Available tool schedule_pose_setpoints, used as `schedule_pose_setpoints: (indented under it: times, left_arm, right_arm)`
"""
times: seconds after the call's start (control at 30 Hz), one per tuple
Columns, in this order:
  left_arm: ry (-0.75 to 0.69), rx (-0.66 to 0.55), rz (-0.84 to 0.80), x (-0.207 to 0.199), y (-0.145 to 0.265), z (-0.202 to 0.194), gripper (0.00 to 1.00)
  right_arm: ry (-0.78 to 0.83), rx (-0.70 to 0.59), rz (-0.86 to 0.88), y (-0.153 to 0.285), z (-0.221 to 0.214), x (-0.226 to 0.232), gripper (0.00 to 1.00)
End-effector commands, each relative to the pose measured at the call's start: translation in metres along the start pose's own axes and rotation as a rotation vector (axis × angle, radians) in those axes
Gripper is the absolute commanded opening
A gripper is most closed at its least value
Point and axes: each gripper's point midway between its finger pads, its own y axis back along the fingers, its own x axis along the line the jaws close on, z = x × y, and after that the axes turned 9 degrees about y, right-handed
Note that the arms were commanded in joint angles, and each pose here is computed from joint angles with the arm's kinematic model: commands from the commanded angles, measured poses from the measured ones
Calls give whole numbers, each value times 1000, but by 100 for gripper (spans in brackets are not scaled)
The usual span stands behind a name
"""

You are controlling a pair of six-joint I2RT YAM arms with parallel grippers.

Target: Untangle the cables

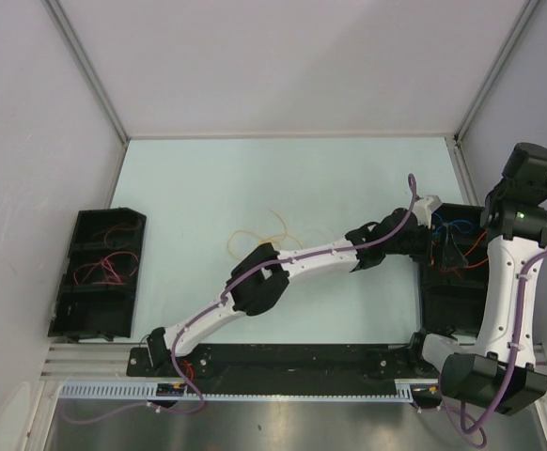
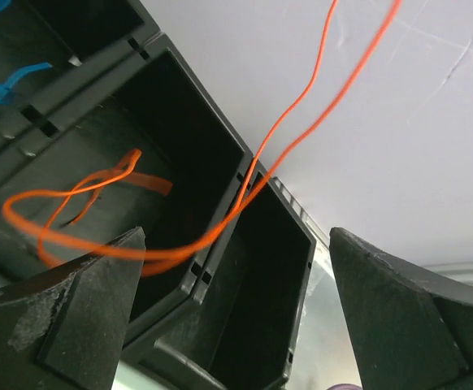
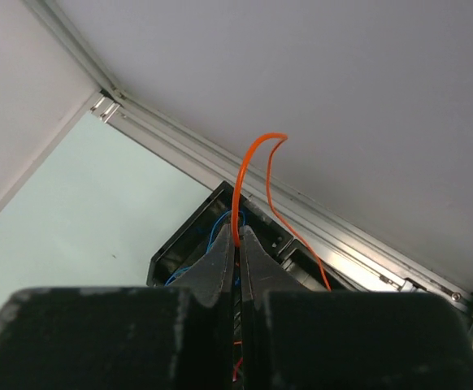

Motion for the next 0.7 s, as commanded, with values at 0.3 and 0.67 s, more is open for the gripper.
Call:
schedule_pose_setpoints:
  times: [0.3, 0.67]
  left_arm:
    - [-133, 17, 180, -30, 51, 27, 100]
    - [-91, 186, 290, 6, 71, -15, 100]
  right_arm:
    - [-125, -44, -129, -10, 15, -46, 0]
    - [-181, 72, 29, -15, -27, -15, 0]
